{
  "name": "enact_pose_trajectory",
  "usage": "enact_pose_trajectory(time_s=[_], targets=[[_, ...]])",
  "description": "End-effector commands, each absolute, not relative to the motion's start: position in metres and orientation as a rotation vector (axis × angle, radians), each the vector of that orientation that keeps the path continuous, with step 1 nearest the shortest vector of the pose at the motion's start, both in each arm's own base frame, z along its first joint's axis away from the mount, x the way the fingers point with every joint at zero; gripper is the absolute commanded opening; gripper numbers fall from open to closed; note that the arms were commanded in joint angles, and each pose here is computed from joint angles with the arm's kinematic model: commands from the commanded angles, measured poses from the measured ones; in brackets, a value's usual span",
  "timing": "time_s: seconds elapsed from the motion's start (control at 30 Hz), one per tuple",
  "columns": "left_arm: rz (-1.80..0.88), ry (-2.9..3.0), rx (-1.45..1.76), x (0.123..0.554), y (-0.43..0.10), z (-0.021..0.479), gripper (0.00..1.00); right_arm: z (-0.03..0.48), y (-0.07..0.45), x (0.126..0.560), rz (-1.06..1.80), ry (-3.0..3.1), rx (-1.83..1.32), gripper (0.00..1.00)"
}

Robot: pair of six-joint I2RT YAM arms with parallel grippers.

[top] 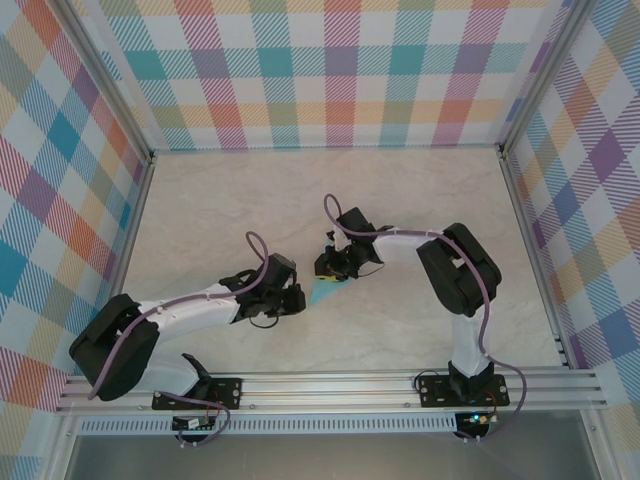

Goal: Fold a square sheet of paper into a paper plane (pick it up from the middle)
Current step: Fourth fold the wing at the center of the table, then pick up the paper from the center of the table.

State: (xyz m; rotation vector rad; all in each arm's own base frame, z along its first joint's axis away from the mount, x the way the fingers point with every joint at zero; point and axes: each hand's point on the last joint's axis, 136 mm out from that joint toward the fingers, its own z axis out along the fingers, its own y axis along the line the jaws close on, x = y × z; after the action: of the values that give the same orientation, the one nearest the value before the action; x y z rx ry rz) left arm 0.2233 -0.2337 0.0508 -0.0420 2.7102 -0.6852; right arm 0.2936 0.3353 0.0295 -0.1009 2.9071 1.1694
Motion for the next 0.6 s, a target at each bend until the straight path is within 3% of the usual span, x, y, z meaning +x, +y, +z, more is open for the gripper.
enact_pose_trajectory(time_s=[0.0,0.17,0.57], targets=[[-0.69,2.603,-0.09,0.251,-0.235,0.075,0.21,0.077,0.327,0.316,1.085,2.77,-0.057,0.39],[-0.766,2.569,-0.122,0.268,-0.247,0.075,0.37,0.075,0.289,0.323,0.867,2.736,0.13,0.59],[-0.723,2.606,-0.196,0.291,-0.254,0.048,0.39,0.051,0.29,0.321,0.918,2.781,0.205,0.58]])
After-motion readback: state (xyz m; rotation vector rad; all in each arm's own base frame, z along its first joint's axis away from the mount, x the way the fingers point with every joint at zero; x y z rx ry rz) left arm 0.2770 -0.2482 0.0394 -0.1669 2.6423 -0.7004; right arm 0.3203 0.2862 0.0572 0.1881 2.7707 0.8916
